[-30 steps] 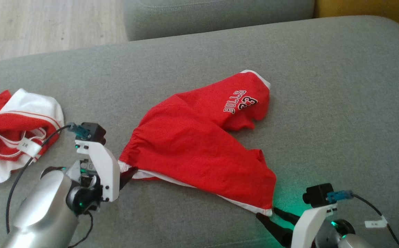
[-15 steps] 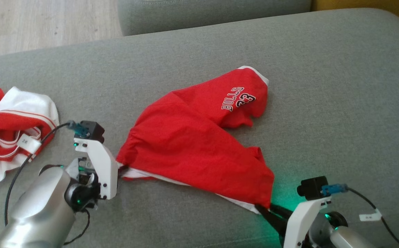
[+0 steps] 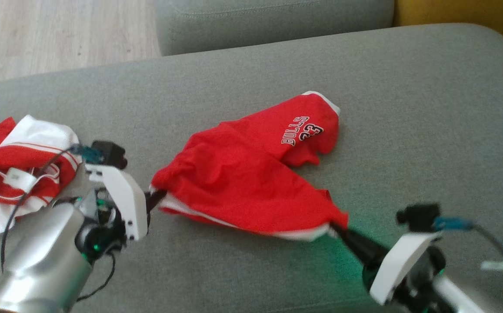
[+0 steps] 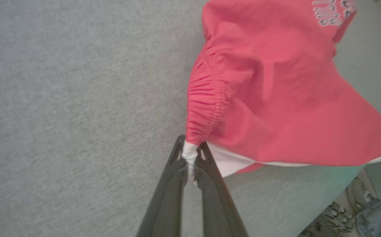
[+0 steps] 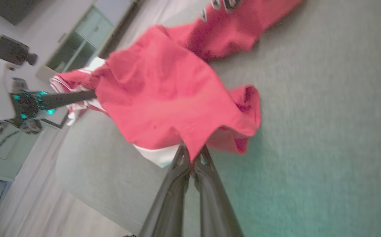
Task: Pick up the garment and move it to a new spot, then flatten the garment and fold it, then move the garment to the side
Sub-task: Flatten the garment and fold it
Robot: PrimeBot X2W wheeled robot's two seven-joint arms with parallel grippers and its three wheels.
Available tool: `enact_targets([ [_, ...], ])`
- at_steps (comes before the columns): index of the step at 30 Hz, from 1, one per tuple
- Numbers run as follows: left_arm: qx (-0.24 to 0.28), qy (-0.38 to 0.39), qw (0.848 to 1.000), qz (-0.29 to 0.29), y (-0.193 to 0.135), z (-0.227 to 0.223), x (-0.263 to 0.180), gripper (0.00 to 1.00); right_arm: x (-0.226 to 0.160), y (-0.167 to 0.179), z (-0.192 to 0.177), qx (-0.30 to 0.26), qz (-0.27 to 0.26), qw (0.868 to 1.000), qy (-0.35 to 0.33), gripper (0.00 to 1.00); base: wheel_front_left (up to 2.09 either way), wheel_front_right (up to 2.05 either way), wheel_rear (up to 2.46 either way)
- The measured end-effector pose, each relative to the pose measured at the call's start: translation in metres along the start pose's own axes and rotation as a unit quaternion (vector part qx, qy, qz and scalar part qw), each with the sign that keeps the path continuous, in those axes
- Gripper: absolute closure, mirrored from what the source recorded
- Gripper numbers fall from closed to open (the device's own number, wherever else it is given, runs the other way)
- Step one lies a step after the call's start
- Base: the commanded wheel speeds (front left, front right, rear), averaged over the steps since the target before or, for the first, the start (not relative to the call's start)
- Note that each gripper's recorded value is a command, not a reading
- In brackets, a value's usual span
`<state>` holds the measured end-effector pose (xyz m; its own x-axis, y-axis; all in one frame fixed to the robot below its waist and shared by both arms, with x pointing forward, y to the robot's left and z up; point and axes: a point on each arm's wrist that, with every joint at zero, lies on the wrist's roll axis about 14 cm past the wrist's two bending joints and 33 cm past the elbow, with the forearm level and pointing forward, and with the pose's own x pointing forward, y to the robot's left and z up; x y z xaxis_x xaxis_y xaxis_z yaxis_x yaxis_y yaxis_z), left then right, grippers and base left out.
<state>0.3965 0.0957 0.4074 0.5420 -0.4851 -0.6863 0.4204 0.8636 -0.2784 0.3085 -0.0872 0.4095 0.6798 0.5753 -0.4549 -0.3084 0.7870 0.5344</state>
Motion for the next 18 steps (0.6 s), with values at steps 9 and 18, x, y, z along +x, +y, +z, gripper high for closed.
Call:
enact_targets([
  [9, -0.023, -0.108, 0.993, -0.042, -0.013, 0.113, 0.005, 1.00, 0.003, 0.002, 0.128, -0.036, 0.046, 0.994, -0.089, 1.00, 0.00, 0.00, 0.00],
  [18, -0.018, -0.187, 0.982, -0.038, -0.019, 0.244, 0.043, 1.00, 0.035, -0.012, 0.297, -0.108, 0.048, 0.976, -0.183, 1.00, 0.00, 0.00, 0.00],
])
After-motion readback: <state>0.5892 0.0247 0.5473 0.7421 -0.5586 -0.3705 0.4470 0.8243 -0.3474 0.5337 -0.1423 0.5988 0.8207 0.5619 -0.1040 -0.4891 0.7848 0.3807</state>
